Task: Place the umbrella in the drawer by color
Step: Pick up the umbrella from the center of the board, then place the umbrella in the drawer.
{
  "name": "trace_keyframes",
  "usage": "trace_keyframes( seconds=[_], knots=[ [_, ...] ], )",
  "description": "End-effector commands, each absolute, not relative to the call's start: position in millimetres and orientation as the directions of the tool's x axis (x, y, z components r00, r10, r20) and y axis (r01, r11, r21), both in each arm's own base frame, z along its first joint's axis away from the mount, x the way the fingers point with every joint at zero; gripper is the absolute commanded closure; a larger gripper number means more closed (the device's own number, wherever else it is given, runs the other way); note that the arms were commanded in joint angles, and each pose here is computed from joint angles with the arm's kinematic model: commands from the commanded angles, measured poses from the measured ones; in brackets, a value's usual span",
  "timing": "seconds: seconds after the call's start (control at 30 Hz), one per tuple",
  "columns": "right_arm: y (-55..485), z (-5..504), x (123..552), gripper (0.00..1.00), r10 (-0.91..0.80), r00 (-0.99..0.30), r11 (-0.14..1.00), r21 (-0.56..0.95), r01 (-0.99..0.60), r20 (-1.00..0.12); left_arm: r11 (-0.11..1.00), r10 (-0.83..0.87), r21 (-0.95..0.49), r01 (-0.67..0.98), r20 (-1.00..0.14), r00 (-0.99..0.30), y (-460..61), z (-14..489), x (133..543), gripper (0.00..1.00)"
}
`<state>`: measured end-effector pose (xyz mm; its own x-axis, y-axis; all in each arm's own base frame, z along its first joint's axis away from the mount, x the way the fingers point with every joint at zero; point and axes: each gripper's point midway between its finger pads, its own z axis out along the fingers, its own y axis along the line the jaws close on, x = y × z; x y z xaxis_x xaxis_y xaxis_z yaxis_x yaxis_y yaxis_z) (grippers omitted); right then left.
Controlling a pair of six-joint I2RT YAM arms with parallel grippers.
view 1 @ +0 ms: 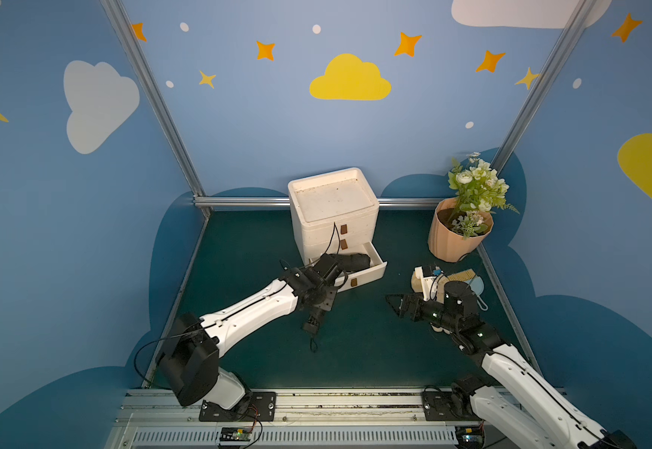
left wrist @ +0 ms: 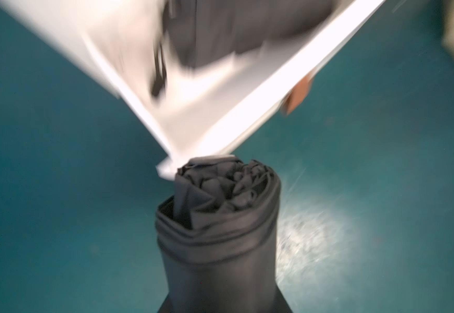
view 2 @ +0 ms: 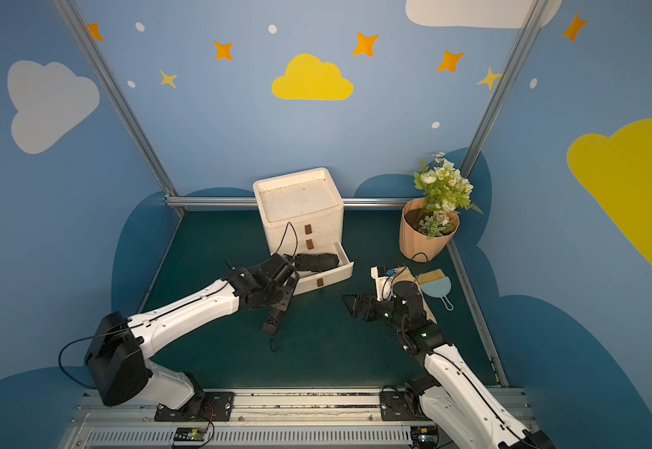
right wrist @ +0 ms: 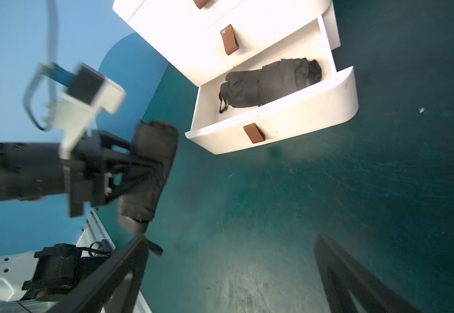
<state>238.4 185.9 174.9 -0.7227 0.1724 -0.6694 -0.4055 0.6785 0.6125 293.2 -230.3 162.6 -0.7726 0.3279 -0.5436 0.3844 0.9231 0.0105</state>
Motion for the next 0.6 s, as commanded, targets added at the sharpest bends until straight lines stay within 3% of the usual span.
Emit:
trace_keyframes(
  seconds=[0.0,0.13,0.33,0.57],
  knots=[
    [198,182,239,0.02,0.203,-0.741,0.593,0.683,-0.427,-0.64,0.85,0.477,0.177,0.497,-0.661,-0.579,-228,226,322,0.74],
    [203,174,246,0.03,0.236,-0.773,0.566,0.73,-0.383,-0.589,0.77,0.559,0.25,0.587,-0.708,-0.432,-241,266,351,0.76],
    [204,164,247,0.04,0.242,-0.805,0.562,0.754,-0.339,-0.542,0.578,0.679,0.357,0.734,-0.71,-0.189,-279,280,380,0.76],
    [196,158,243,0.03,0.247,-0.799,0.589,0.739,-0.326,-0.549,0.466,0.61,0.355,0.811,-0.792,-0.005,-324,285,410,0.78]
  ],
)
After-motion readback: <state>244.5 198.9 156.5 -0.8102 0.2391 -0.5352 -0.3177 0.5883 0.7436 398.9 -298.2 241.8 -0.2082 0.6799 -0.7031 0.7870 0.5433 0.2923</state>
